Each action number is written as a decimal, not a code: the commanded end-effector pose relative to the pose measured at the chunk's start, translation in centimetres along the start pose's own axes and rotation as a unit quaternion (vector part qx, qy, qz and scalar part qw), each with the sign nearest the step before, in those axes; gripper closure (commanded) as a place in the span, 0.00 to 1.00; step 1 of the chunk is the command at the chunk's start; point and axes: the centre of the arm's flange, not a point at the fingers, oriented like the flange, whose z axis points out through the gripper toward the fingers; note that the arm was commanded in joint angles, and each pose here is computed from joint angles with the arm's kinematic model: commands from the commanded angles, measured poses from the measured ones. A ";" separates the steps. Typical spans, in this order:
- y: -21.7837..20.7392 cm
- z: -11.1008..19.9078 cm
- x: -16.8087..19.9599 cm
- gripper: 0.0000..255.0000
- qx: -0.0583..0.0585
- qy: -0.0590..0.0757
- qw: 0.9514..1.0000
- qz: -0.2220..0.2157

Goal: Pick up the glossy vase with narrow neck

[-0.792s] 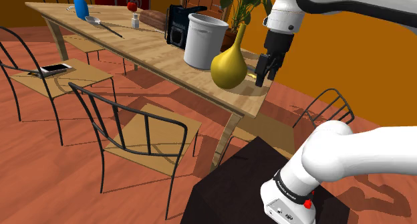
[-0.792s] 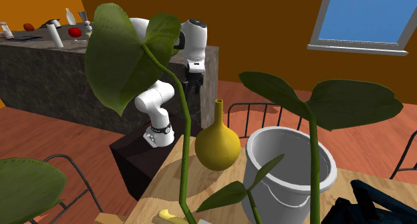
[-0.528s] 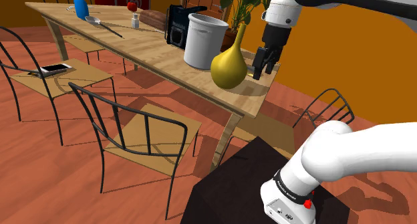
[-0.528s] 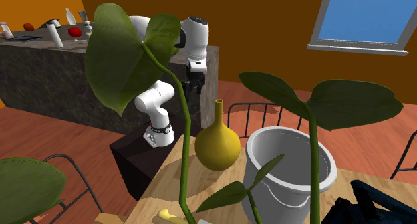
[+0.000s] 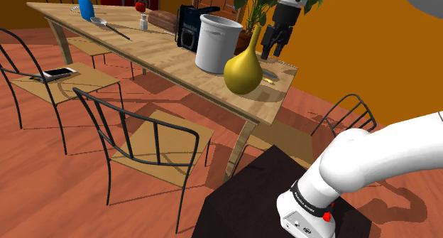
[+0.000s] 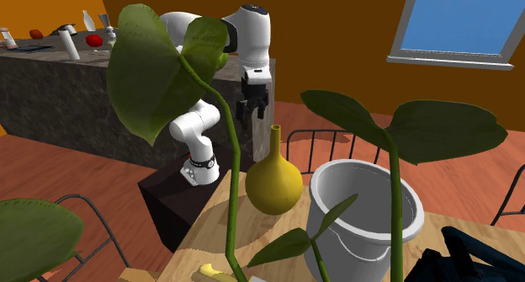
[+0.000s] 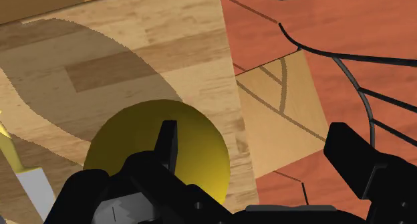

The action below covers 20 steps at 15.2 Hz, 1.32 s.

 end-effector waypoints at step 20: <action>8.7 -4.5 10.5 0.00 0.008 0.069 0.998 -0.005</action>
